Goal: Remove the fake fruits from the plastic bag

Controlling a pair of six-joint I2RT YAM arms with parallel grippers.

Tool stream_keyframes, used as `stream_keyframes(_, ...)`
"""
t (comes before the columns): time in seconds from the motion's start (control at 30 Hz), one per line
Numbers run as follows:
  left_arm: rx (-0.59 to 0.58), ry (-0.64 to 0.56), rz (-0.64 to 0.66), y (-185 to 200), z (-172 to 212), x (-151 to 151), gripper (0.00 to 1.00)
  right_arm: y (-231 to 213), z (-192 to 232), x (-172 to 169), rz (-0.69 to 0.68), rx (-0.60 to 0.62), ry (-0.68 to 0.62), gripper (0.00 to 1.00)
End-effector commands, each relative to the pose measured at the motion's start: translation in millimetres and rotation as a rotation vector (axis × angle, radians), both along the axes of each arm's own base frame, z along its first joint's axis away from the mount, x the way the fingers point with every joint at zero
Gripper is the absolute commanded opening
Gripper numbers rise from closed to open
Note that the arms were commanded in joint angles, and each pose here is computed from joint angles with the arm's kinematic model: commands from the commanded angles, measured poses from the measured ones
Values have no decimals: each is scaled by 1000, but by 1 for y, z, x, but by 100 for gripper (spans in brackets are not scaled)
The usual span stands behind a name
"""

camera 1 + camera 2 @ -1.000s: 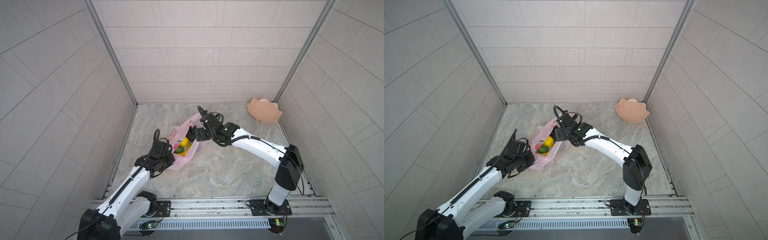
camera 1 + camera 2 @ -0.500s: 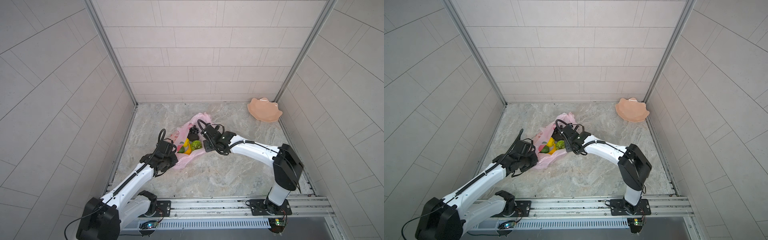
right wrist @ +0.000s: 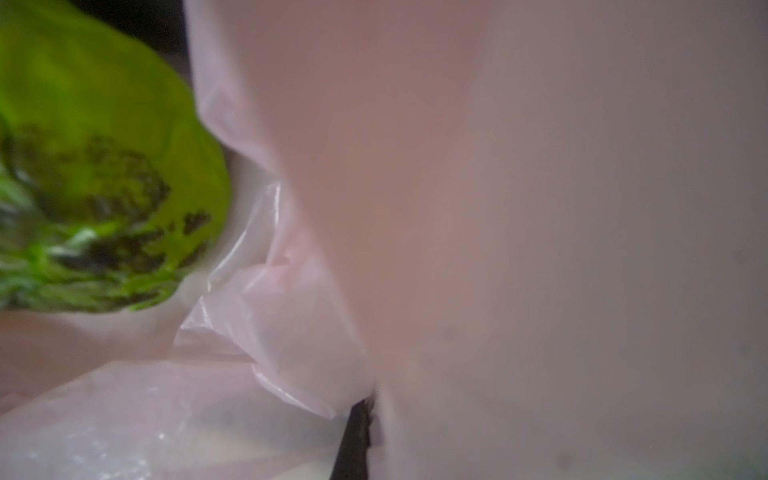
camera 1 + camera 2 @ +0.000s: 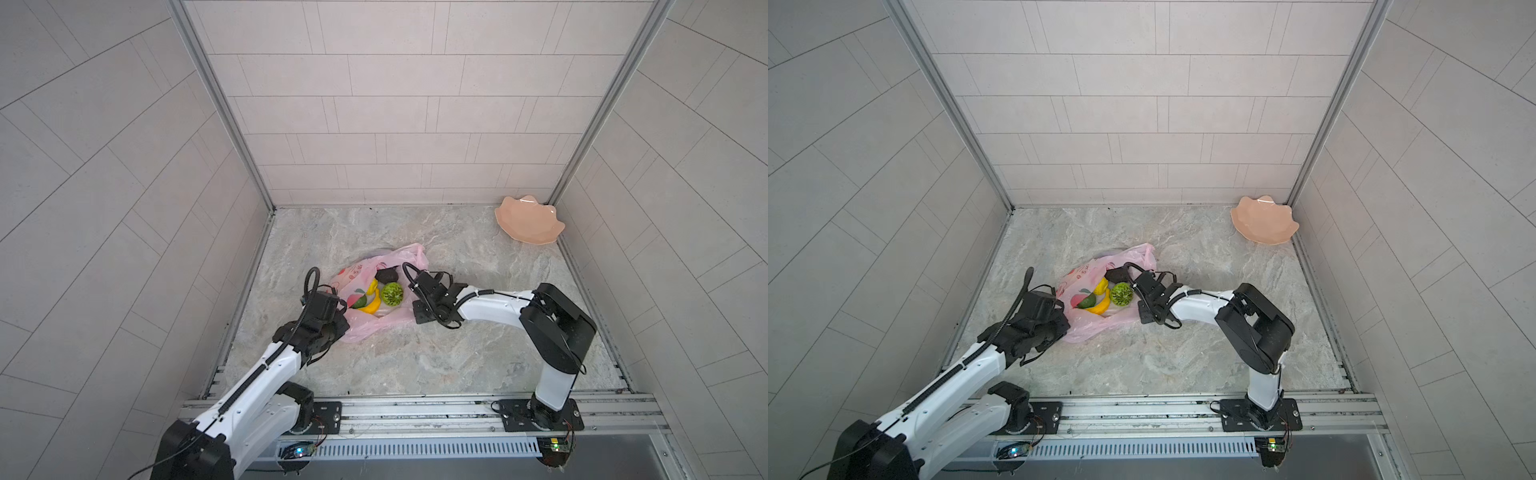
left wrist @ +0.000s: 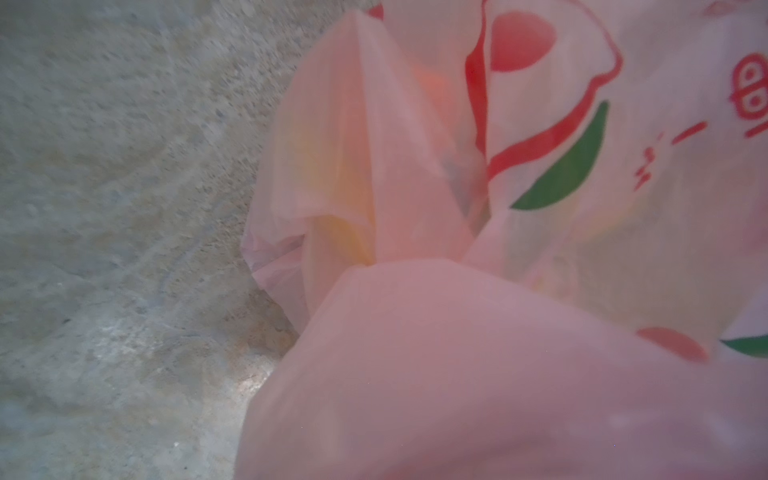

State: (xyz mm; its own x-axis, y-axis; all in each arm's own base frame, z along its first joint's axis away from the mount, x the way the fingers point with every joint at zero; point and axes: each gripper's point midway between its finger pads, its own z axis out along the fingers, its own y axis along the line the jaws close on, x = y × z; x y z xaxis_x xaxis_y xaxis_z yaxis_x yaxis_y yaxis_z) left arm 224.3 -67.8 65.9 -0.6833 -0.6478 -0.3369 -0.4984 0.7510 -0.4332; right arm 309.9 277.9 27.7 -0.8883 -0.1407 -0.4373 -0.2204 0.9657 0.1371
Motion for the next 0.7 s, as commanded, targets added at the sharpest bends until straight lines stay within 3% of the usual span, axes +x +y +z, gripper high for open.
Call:
stream_keyframes(0.0, 68, -5, 100, 31, -6, -2, 0, 9, 5, 25, -8, -9, -46, 3)
stream_keyframes(0.3, -57, -28, 244, 65, 8, 35, 0, 73, 26, 94, 81, 18, -105, 2)
stream_keyframes(0.47, -108, -43, 187, 56, 22, 54, 0, 88, 46, 112, 118, 46, -124, 1)
stream_keyframes(0.67, -111, -23, 53, 25, 13, 50, 2, 57, 57, 110, 75, 81, -126, 3)
